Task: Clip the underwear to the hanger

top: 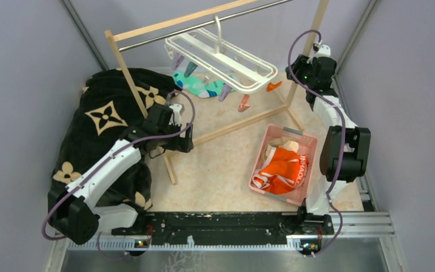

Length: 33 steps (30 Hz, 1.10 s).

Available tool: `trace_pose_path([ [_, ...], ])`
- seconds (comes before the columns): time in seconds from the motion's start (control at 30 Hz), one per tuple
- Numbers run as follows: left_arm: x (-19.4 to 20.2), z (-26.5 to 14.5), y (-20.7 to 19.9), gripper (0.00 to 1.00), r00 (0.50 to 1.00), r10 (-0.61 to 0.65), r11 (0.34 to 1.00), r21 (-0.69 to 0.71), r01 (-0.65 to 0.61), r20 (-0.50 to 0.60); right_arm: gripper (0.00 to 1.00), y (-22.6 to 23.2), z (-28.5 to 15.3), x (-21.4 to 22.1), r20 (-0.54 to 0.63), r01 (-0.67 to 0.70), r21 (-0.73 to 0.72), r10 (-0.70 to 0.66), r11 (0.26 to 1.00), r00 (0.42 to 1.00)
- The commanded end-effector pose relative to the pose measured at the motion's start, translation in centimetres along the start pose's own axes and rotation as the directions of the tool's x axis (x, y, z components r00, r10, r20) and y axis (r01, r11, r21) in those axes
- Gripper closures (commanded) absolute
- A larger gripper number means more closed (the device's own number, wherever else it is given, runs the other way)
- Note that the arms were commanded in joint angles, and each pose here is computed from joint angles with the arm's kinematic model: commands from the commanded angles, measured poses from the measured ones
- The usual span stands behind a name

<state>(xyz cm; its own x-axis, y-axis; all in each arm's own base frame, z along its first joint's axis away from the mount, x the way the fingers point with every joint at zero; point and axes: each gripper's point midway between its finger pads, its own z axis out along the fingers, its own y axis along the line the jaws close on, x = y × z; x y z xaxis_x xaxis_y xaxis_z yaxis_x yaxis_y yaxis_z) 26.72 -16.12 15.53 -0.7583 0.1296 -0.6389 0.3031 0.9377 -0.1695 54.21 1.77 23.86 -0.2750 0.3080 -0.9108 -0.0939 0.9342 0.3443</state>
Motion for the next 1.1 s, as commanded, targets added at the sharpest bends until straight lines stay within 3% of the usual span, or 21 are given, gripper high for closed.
trace_pose_path([
  [0.0,-1.6,1.0,1.2,0.01,0.998,0.066,0.997,-0.048,-0.064,0.024,0.50,-1.2,2.0,-5.6,0.176,-0.009,0.005,0.008,1.000,0.984],
  [0.13,-2.8,1.7,0.8,0.01,0.995,0.097,0.995,-0.025,-0.096,0.032,0.50,-1.5,3.2,-6.0,0.195,0.008,-0.018,-0.004,1.000,0.981],
  [0.23,-4.3,0.9,-0.3,0.01,0.990,0.126,0.992,0.021,-0.127,0.060,0.35,-0.7,3.1,-6.5,0.194,0.044,-0.054,-0.033,0.998,0.981],
  [0.4,-7.7,-3.5,-2.6,0.01,0.951,0.181,0.970,0.116,-0.216,0.251,0.25,1.1,-1.4,-9.3,0.263,0.068,-0.064,-0.049,0.996,0.964],
  [0.6,-9.4,-9.2,-3.7,0.00,0.877,0.195,0.949,0.140,-0.281,0.440,0.23,2.1,-7.7,-10.8,0.308,0.026,-0.001,-0.025,1.000,0.951],
  [0.97,-11.3,-14.5,-5.5,0.00,0.801,0.193,0.917,0.186,-0.353,0.567,0.23,2.5,-16.6,-10.5,0.303,-0.130,0.115,0.089,0.985,0.949],
  [1.07,-13.2,-17.0,-6.2,0.00,0.752,0.174,0.910,0.187,-0.369,0.635,0.25,5.0,-20.2,-11.2,0.348,-0.227,0.017,0.207,0.974,0.914],
])
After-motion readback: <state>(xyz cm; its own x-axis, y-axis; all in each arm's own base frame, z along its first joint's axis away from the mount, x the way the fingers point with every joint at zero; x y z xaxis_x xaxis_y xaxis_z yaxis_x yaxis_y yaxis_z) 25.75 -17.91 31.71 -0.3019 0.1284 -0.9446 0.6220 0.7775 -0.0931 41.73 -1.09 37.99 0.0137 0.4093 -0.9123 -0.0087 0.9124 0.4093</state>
